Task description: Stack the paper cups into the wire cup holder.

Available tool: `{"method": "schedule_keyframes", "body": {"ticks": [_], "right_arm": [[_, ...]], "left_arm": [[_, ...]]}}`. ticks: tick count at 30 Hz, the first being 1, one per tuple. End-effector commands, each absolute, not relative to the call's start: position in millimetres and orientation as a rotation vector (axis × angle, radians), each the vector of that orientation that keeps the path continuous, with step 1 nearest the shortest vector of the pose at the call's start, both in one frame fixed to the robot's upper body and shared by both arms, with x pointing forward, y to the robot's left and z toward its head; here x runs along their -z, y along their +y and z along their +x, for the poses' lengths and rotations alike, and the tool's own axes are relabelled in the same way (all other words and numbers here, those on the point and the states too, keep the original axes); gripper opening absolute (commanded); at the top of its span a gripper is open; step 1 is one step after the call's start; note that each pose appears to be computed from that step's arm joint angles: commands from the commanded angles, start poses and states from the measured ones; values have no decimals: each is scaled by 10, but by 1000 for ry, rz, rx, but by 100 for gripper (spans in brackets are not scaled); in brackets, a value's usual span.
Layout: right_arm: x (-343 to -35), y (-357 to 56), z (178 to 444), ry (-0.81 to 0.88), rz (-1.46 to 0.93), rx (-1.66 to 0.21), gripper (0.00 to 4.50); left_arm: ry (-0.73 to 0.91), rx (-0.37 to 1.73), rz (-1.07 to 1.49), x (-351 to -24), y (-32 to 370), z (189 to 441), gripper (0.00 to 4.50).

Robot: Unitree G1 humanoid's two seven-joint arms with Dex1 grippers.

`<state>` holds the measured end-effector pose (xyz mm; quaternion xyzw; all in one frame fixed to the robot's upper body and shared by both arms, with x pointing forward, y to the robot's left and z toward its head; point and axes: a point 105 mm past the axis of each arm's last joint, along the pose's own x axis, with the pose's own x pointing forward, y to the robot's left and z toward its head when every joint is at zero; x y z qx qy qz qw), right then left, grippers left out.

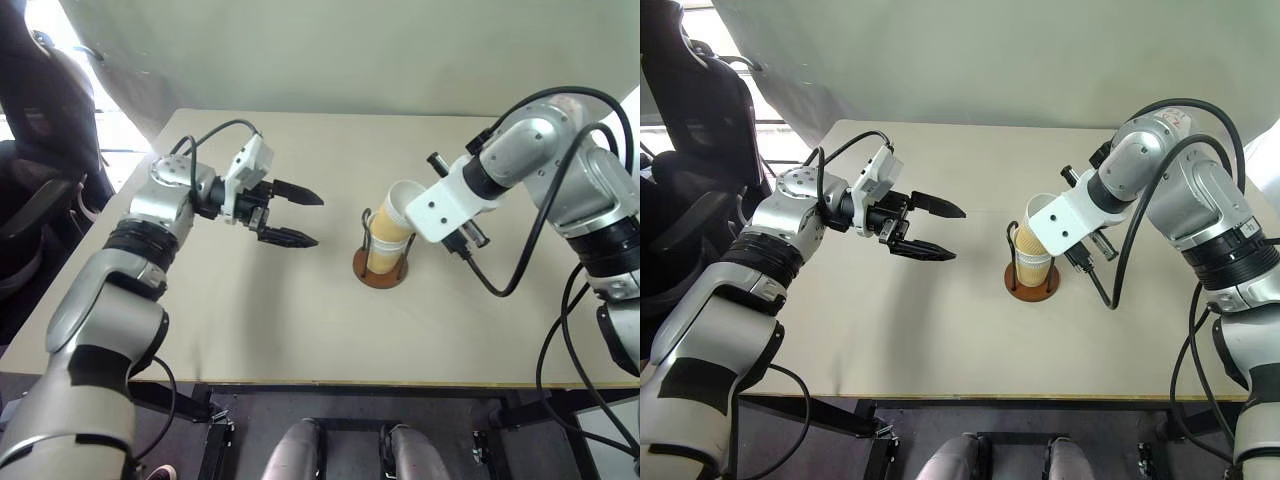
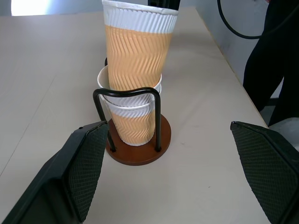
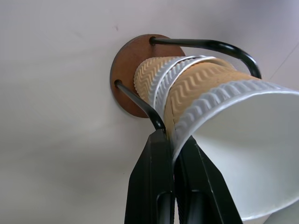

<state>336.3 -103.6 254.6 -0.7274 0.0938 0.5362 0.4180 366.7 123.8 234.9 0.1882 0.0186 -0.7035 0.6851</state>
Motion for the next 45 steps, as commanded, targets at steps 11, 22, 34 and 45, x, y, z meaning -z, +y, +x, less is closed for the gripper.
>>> {"method": "schedule_keyframes", "body": {"ticks": [11, 22, 34, 45], "right_arm": [[-3022, -866, 3340, 85, -1651, -1261, 94], [-3415, -1298, 3480, -13, -951, -1012, 94], [-2821, -2182, 4055, 1, -548, -573, 94], [-2572, -2410, 4216, -35, -496, -412, 94]], "left_arm": [[3, 1600, 405, -2468, 1261, 3622, 450], [3, 1518, 198, -2603, 1399, 3700, 450], [-48, 1145, 111, -2605, 1771, 4018, 450], [-127, 932, 136, -2585, 1906, 4177, 450]]}}
